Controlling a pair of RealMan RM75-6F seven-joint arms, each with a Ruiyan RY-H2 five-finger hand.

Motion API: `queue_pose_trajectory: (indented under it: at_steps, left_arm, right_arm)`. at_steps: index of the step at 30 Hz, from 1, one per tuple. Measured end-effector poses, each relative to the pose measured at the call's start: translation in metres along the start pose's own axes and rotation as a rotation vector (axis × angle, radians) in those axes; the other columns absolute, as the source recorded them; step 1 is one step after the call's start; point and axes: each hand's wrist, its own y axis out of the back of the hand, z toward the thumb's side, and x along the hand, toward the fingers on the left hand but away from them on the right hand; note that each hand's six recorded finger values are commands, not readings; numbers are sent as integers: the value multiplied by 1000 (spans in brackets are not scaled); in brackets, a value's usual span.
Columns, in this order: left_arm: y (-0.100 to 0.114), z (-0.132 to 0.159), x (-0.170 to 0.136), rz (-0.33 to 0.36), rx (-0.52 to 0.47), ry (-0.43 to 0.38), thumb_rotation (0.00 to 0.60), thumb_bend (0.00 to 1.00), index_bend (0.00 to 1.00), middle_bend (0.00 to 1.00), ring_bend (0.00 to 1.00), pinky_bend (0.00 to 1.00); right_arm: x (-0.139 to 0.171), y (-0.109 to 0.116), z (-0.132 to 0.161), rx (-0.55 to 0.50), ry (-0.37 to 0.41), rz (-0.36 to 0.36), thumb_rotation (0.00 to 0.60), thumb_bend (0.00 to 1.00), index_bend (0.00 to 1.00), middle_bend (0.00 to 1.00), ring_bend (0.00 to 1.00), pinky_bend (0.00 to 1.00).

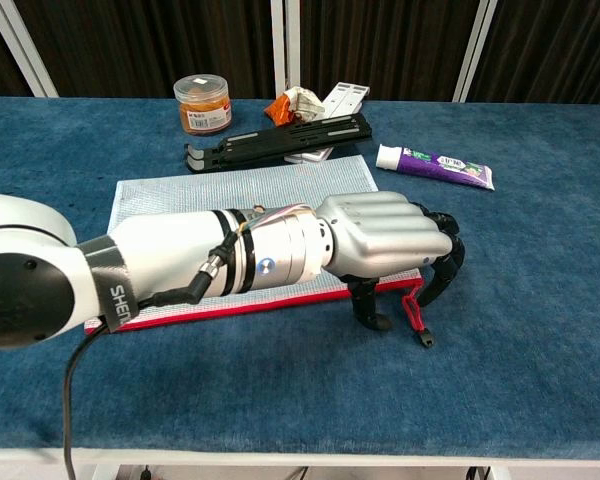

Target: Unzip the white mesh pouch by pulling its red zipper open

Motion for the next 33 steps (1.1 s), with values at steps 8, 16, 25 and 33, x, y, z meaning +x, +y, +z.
queue_pose_trajectory:
  at_steps: [8, 16, 25, 33]
  left_arm:
    - [-3, 0, 5, -15, 6, 18, 600, 262, 492, 164, 26, 127]
    - [-3, 1, 10, -16, 11, 25, 600, 251, 537, 176, 26, 127]
    - [-6, 3, 12, -20, 14, 29, 600, 251, 536, 178, 26, 127]
    - [-8, 3, 13, -21, 26, 33, 600, 243, 579, 203, 27, 127]
  right_arm:
    - [2, -2, -3, -10, -8, 8, 600, 506, 305, 407, 134, 146]
    - [1, -3, -5, -15, -13, 9, 600, 506, 300, 406, 134, 146]
    - [1, -4, -7, -20, -17, 10, 600, 506, 297, 405, 134, 146]
    - [1, -4, -7, -22, -18, 10, 600, 506, 294, 404, 134, 146]
